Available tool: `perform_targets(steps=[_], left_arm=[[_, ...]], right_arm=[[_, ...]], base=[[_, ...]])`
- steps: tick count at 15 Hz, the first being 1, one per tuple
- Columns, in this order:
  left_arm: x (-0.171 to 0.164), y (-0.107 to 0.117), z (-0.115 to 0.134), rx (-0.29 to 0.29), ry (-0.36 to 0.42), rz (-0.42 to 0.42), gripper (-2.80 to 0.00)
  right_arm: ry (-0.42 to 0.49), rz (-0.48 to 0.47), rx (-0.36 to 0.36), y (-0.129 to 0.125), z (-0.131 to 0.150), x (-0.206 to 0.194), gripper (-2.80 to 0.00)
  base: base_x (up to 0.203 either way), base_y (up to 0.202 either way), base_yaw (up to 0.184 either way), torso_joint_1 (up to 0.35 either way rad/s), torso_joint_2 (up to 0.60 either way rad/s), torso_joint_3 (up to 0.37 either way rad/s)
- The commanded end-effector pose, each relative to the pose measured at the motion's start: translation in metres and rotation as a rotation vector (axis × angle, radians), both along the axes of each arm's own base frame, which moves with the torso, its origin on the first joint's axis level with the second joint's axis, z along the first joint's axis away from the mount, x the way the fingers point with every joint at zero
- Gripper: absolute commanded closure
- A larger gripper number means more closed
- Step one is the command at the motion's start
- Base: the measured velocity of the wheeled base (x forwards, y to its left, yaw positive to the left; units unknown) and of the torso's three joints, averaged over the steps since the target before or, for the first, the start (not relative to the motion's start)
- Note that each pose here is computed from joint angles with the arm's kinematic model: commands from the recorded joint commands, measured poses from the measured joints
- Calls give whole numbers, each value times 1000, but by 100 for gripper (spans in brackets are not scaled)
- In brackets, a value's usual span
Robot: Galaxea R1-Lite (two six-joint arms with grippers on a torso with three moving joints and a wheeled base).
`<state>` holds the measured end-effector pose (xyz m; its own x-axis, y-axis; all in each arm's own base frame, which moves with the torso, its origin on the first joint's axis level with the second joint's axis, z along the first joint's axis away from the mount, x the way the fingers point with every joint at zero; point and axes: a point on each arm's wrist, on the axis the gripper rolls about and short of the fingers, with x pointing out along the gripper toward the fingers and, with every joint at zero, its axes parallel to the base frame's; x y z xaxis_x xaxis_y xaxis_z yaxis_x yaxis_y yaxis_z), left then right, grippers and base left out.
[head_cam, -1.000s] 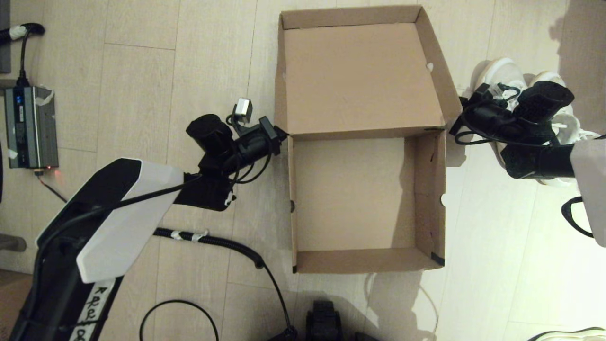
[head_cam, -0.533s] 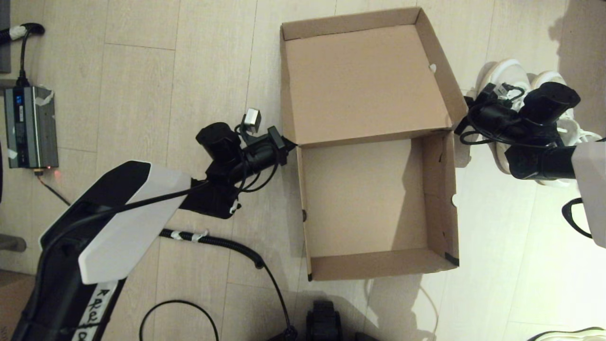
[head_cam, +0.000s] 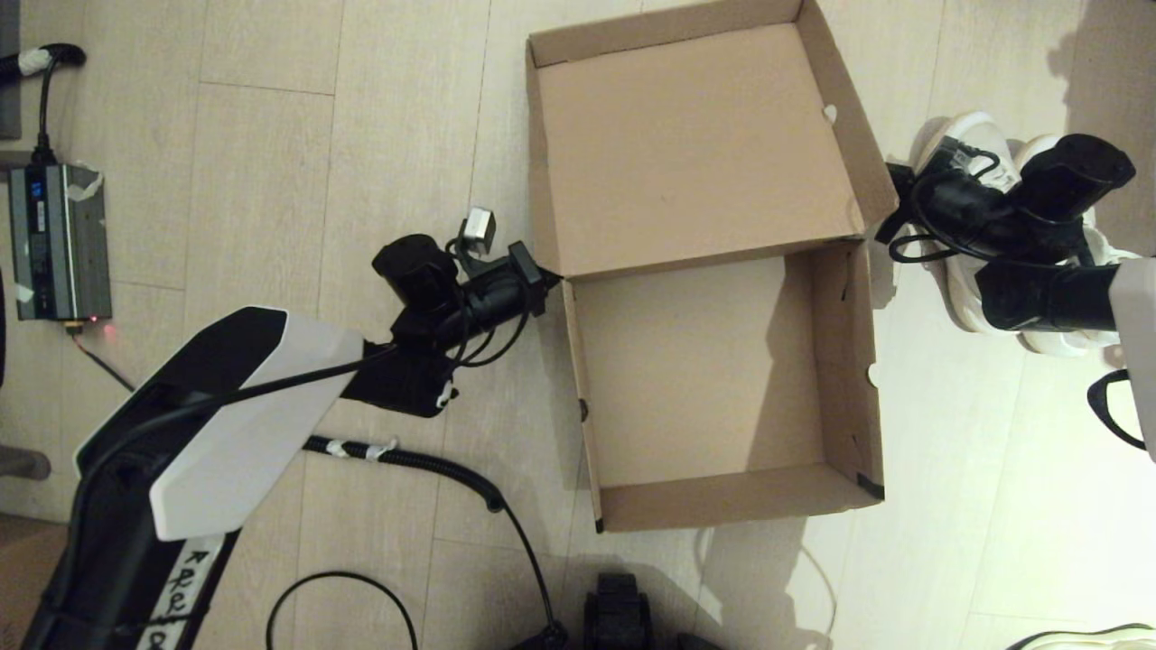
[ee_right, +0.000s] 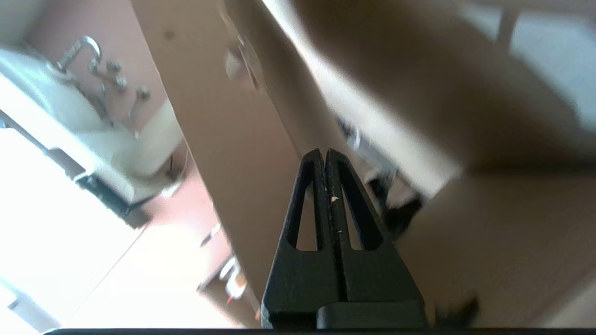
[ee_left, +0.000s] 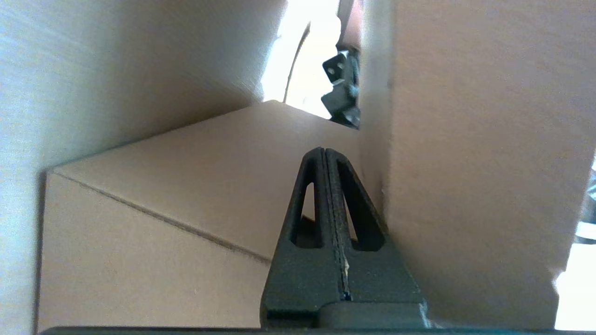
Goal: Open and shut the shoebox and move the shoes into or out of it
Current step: Close the shoe box
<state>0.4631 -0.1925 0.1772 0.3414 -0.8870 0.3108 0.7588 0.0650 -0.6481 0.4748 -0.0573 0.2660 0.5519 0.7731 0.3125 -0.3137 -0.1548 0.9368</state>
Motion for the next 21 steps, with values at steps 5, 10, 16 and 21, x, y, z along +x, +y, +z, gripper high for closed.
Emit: perform_targets(steps=[5, 10, 16, 21], left_arm=[[9, 4, -4, -5, -7, 6, 0], [11, 3, -6, -2, -3, 4, 0], [15, 18, -12, 3, 20, 40, 0], [11, 30, -15, 16, 46, 62, 0]], right_arm=[[29, 101, -39, 2, 9, -8, 0], [74, 157, -61, 8, -5, -2, 0], [156, 202, -88, 6, -32, -15, 0], [163, 203, -94, 8, -46, -51, 0]], base=[[0, 0, 0, 0, 0, 0], [0, 0, 0, 0, 0, 0], [0, 0, 0, 0, 0, 0], [0, 0, 0, 0, 0, 0]])
